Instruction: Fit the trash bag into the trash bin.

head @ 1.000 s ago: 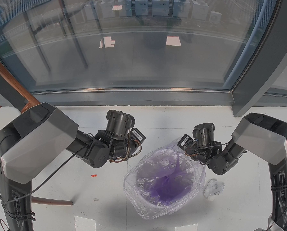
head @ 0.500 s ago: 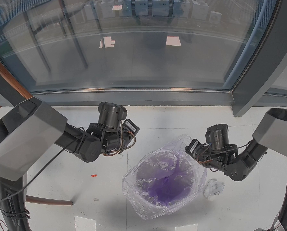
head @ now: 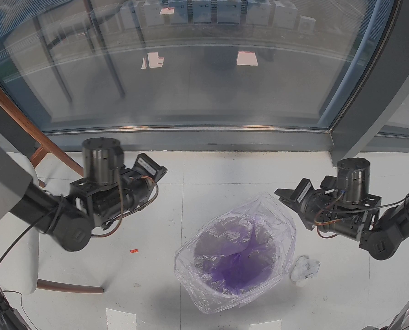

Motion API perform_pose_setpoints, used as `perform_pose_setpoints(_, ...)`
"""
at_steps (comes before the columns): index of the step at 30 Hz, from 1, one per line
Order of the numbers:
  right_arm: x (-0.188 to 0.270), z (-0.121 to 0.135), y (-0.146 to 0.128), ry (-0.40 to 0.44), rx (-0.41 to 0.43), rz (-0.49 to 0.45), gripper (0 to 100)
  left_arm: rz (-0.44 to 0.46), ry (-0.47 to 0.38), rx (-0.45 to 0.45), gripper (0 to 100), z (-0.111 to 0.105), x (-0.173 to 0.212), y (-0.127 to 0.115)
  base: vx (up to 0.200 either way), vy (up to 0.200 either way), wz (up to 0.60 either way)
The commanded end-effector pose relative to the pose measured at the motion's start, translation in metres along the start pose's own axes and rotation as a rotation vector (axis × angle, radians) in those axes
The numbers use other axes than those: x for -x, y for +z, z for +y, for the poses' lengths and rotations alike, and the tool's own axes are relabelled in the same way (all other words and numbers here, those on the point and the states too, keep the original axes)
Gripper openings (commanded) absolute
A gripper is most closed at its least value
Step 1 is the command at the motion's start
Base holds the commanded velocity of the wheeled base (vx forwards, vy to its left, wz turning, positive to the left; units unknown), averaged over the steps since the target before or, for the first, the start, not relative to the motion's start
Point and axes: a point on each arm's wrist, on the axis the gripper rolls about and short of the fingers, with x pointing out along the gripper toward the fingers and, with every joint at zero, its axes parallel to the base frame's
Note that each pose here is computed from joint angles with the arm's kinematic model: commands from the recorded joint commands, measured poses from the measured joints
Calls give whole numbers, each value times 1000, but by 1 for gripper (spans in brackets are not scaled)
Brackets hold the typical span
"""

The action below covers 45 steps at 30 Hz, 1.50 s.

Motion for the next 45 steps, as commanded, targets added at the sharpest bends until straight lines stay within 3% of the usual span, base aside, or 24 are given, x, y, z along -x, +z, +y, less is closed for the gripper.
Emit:
perform_pose_setpoints(1, 31, -37, 53, -104, -71, -171, 100, -84, -83, 19, 0, 19, 64, 39, 0, 0, 0)
perform_pose_setpoints(5, 9, -62, 70, -201, 33, -187, 100, -57, -90, 36, 0, 24, 68, 40, -150, 0, 0)
perform_pose_setpoints(10, -19, -74, 80, -231, 49, -186, 100, -27, -106, 95, 0, 23, 69, 39, -200, 0, 0)
perform_pose_setpoints(21, -61, -110, 70, -324, 108, -105, 100, -4, -112, 88, 0, 24, 67, 38, -127, 0, 0)
perform_pose_setpoints(25, -79, -143, 64, -408, 212, -41, 100, 10, -102, 87, 0, 25, 68, 36, 0, 0, 0)
perform_pose_setpoints(26, -81, -150, 65, -422, 256, -31, 100, 11, -104, 88, 100, 25, 69, 36, 0, 0, 0)
perform_pose_setpoints(31, -87, -165, 73, -463, 331, -24, 100, 2, -110, 85, 100, 24, 67, 38, 0, 0, 0)
perform_pose_setpoints(34, -85, -184, 81, -549, 366, -15, 100, -1, -112, 74, 100, 23, 66, 38, 0, 0, 0)
perform_pose_setpoints(37, -81, -191, 80, -595, 352, 19, 100, -5, -97, 46, 100, 27, 66, 38, 0, 0, 0)
perform_pose_setpoints(45, -84, -205, 80, -647, 333, 35, 100, 31, -114, 94, 100, 28, 68, 40, -175, 0, 0)
